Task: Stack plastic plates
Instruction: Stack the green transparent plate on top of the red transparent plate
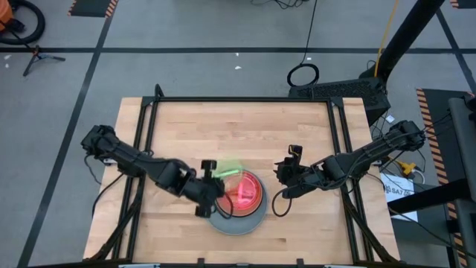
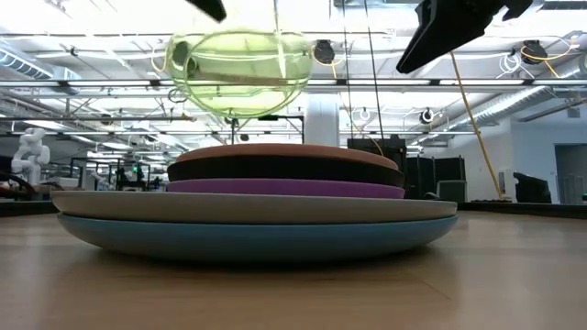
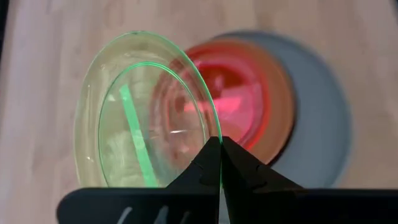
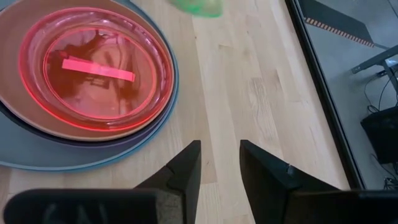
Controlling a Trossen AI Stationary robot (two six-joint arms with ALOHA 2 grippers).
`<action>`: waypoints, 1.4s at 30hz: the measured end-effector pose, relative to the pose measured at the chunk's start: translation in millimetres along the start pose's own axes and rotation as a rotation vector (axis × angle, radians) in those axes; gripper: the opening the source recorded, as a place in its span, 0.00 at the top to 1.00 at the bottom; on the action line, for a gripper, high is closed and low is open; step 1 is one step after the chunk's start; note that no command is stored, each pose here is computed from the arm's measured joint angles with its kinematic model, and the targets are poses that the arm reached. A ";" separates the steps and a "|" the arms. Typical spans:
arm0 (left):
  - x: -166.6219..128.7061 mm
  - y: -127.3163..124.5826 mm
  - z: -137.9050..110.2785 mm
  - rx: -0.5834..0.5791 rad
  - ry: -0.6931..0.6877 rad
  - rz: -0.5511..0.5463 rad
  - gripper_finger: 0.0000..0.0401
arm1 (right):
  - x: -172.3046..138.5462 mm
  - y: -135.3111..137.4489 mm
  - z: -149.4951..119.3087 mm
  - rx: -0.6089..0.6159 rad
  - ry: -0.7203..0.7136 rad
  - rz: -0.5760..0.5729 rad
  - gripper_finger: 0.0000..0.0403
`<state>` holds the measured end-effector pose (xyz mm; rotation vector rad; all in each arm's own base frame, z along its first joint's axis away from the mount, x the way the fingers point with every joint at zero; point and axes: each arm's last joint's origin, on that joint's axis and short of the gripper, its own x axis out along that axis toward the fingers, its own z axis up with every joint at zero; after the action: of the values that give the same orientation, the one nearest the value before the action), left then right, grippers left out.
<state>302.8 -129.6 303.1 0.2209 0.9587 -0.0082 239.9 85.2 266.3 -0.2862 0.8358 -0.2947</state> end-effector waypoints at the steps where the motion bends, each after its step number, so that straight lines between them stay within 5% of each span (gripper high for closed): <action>1: -1.3 -4.3 1.1 0.004 -0.020 -0.011 0.99 | 0.0 0.1 0.3 0.002 -0.003 0.001 0.75; 9: 6.2 -28.7 13.0 0.036 -0.140 -0.060 0.99 | -0.1 0.2 1.4 0.009 -0.012 0.003 0.75; 24: 69.0 -37.5 5.1 0.180 0.022 -0.030 0.96 | -0.1 0.4 1.8 0.009 -0.017 0.004 0.75; 42: 71.5 -34.3 6.4 0.137 0.026 -0.071 0.95 | -0.1 0.3 1.9 0.005 -0.017 0.004 0.75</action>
<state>345.6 -157.9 242.2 0.3139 0.9924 -0.1369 241.3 85.7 267.5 -0.2816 0.8189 -0.2903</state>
